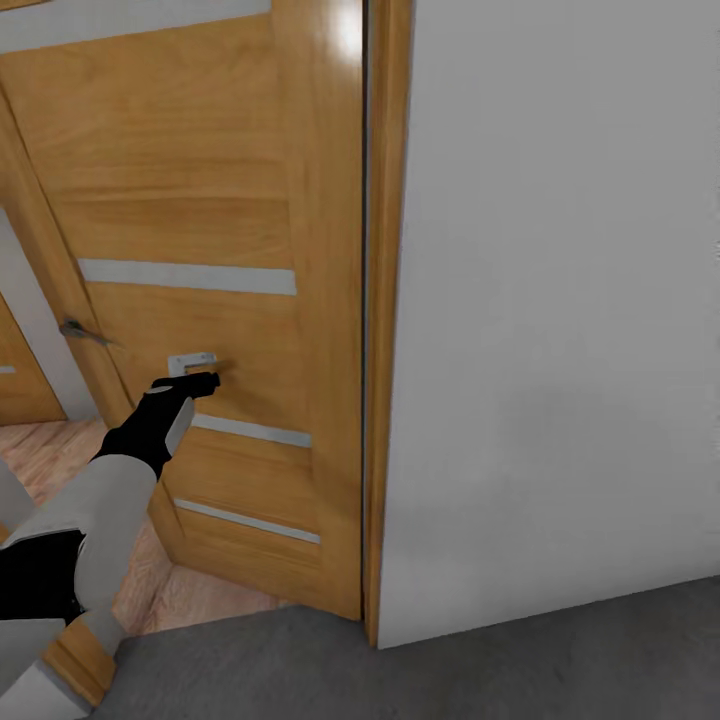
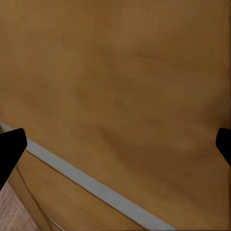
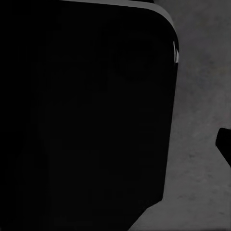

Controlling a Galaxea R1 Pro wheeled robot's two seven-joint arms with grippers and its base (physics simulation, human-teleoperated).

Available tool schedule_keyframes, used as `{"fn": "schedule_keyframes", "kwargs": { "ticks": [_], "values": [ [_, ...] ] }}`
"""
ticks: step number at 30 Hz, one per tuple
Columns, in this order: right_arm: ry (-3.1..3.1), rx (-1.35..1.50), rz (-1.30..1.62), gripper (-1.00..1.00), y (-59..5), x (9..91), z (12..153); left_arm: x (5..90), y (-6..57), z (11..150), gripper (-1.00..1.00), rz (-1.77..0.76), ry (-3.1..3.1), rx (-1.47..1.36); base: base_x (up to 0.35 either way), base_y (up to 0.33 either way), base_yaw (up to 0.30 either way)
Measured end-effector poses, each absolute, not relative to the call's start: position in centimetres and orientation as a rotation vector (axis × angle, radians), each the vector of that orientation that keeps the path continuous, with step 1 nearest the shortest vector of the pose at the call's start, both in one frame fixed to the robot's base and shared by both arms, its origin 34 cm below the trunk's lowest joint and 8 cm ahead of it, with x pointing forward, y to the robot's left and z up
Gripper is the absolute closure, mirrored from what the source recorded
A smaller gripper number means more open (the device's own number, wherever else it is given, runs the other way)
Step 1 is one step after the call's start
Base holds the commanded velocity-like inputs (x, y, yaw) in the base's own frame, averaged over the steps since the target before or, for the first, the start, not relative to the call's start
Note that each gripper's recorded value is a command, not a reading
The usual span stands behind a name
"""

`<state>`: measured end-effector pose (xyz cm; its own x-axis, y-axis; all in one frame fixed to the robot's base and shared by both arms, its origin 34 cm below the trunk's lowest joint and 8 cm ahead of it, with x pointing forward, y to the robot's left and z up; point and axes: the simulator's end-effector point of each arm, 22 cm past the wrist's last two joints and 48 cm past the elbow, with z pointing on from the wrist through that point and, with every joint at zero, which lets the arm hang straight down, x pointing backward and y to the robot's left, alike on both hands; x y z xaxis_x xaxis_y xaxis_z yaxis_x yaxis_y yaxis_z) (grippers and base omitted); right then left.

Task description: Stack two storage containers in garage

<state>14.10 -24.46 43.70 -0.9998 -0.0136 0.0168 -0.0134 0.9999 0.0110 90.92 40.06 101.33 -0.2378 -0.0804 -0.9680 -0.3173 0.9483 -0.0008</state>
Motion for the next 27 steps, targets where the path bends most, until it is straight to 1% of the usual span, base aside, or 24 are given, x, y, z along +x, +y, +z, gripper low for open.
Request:
{"fn": "schedule_keyframes", "kwargs": {
  "ticks": [7, 19, 24, 27],
  "values": [
    [-3.124, 0.020, -0.018, -1.00, -24.42, 14.09, 43.69, 91.07, 39.64, 101.29, -1.00, 0.202, 1.806, -0.294, -0.039, 0.133, -0.071],
    [-3.124, 0.019, -0.018, -1.00, -24.41, 14.09, 43.69, 91.10, 39.60, 101.30, -1.00, 0.200, 1.807, -0.293, -0.149, 0.251, -0.229],
    [-3.125, 0.020, -0.019, -1.00, -24.44, 14.09, 43.70, 91.09, 39.58, 101.37, -1.00, 0.198, 1.807, -0.291, -0.002, 0.260, -0.077],
    [-3.125, 0.020, -0.018, -1.00, -24.48, 14.09, 43.70, 91.27, 39.05, 101.55, -1.00, 0.175, 1.803, -0.274, 0.023, 0.154, -0.040]
  ]
}}
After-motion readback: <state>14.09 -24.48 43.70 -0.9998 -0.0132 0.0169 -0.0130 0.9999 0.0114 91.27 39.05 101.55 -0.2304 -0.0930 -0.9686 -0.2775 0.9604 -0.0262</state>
